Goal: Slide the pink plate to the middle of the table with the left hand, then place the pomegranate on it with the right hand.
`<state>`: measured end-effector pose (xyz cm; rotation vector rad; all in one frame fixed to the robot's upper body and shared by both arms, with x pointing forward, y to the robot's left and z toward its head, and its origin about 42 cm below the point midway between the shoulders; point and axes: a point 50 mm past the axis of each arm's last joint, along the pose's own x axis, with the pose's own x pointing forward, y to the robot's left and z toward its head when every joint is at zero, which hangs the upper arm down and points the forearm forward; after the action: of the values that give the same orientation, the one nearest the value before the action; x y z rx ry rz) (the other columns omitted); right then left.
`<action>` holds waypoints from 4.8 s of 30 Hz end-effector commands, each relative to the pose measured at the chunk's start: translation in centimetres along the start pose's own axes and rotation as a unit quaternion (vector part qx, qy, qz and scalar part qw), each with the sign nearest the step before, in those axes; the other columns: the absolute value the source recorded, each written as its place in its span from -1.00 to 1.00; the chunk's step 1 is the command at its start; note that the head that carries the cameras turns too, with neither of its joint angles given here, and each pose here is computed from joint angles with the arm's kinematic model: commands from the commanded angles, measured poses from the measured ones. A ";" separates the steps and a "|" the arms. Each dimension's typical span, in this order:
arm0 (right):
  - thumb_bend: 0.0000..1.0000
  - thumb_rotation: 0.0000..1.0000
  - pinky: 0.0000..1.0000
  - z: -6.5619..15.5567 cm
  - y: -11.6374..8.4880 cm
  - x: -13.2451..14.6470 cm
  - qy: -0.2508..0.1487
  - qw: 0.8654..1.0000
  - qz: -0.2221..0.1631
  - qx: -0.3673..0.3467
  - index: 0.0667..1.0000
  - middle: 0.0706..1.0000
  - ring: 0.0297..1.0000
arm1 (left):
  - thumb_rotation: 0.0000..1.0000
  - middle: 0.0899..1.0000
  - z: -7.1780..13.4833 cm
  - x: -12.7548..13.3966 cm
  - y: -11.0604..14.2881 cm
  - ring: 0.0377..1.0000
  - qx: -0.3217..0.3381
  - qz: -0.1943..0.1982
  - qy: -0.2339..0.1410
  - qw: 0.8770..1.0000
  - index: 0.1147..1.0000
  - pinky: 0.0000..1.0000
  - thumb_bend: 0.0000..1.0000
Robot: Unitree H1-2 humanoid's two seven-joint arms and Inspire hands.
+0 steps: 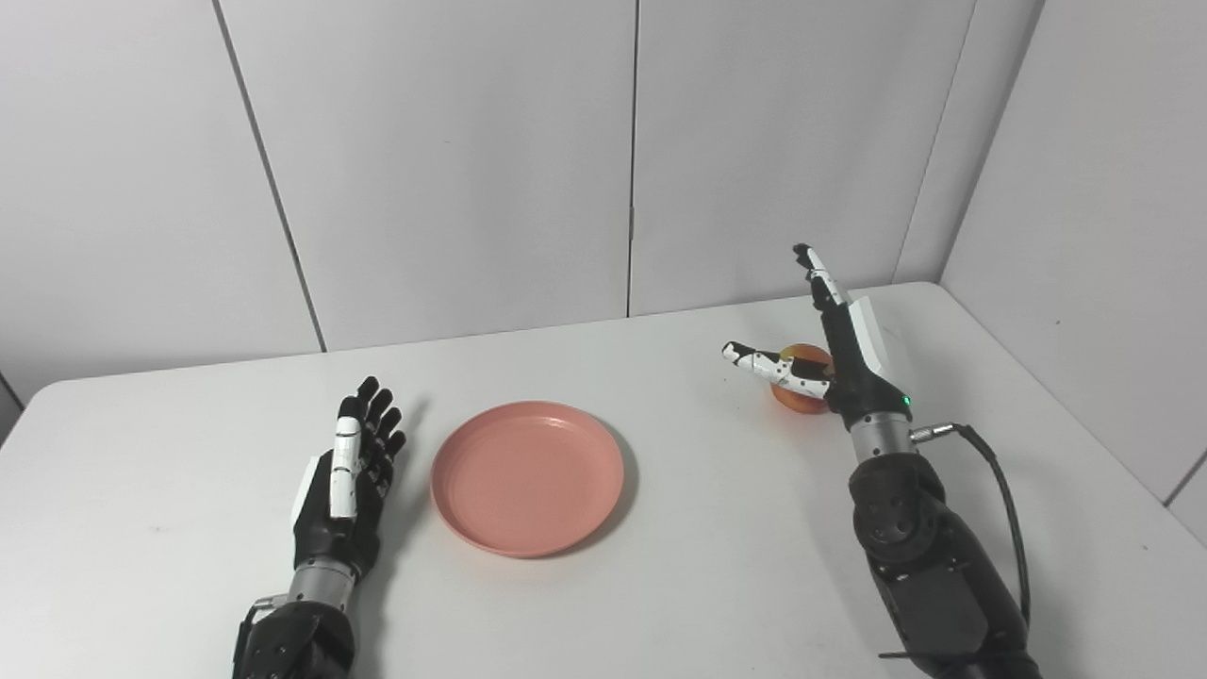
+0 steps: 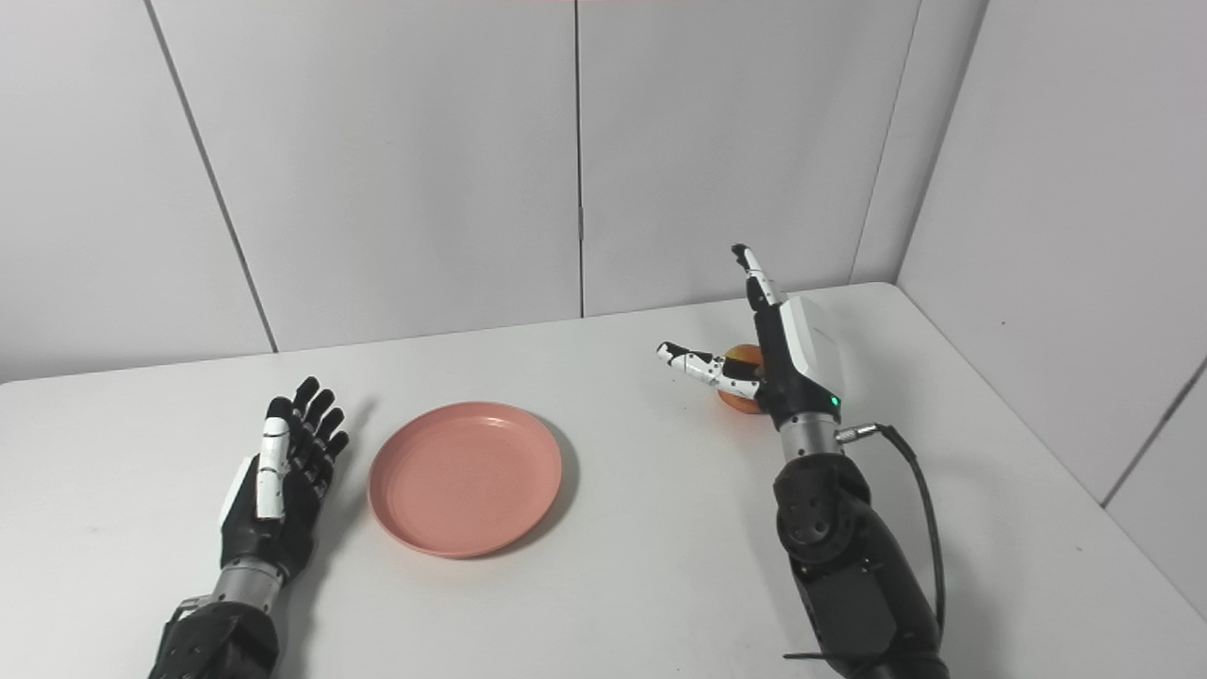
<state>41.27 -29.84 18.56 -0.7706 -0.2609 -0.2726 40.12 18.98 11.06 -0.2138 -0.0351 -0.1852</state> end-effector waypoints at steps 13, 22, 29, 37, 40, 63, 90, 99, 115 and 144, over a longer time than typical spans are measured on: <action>0.75 -0.07 0.70 -0.5 -1.6 2.2 0.001 0.997 -0.021 -0.076 0.87 0.85 0.81 | 1.00 1.00 0.0 -0.2 0.7 1.00 0.006 -0.005 -0.011 1.000 1.00 1.00 0.14; 0.75 -0.12 0.76 -1.6 -1.6 2.3 0.023 0.994 -0.009 -0.104 0.87 0.83 0.81 | 1.00 1.00 0.1 -0.3 0.5 1.00 0.007 -0.004 -0.011 1.000 1.00 1.00 0.15; 0.75 -0.29 0.75 -2.4 -1.4 2.2 0.038 0.993 0.006 -0.108 0.85 0.81 0.79 | 1.00 1.00 0.1 -0.3 0.4 1.00 0.011 -0.005 -0.011 1.000 1.00 1.00 0.15; 0.70 -0.49 0.61 -2.9 -1.0 2.0 0.055 0.993 0.019 -0.103 0.79 0.75 0.70 | 1.00 1.00 0.1 -0.5 0.2 1.00 0.013 -0.002 -0.010 1.000 1.00 1.00 0.15; 0.64 -0.59 0.52 -3.0 -0.8 2.0 0.058 0.993 0.022 -0.101 0.73 0.71 0.66 | 1.00 1.00 0.1 -0.5 0.2 1.00 0.014 -0.003 -0.009 1.000 1.00 1.00 0.15; 0.08 -1.00 -0.01 -3.5 -0.5 1.6 0.039 0.995 0.007 -0.093 0.32 0.23 0.14 | 1.00 1.00 0.0 -0.6 -0.2 1.00 0.018 -0.006 -0.008 1.000 1.00 1.00 0.15; 0.03 -1.00 -0.15 -1.8 -2.4 1.6 -0.039 0.997 -0.066 -0.033 -0.01 -0.15 -0.06 | 1.00 1.00 -0.3 -0.4 -2.1 1.00 0.023 -0.004 -0.005 1.000 1.00 1.00 0.15; 0.04 -1.00 -0.19 1.4 -2.6 1.0 -0.083 0.995 -0.046 0.012 -0.03 -0.15 -0.08 | 1.00 1.00 -0.2 -0.2 -3.2 1.00 0.017 -0.002 -0.010 1.000 1.00 1.00 0.12; 0.03 -1.00 -0.22 6.2 -2.7 -0.9 -0.135 0.987 0.009 0.091 -0.02 -0.16 -0.12 | 1.00 1.00 -0.2 -0.1 -4.9 1.00 0.027 0.006 -0.013 1.000 1.00 0.99 0.14; 0.03 -1.00 -0.21 10.4 4.4 -2.3 -0.191 0.964 0.135 0.126 -0.02 -0.16 -0.12 | 1.00 1.00 -0.7 0.4 -6.1 1.00 0.049 0.019 -0.006 0.999 1.00 0.97 0.08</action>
<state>38.18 -20.09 19.02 -0.5968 -0.3960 0.1628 38.87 13.66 11.06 -0.1164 -0.0307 -0.1374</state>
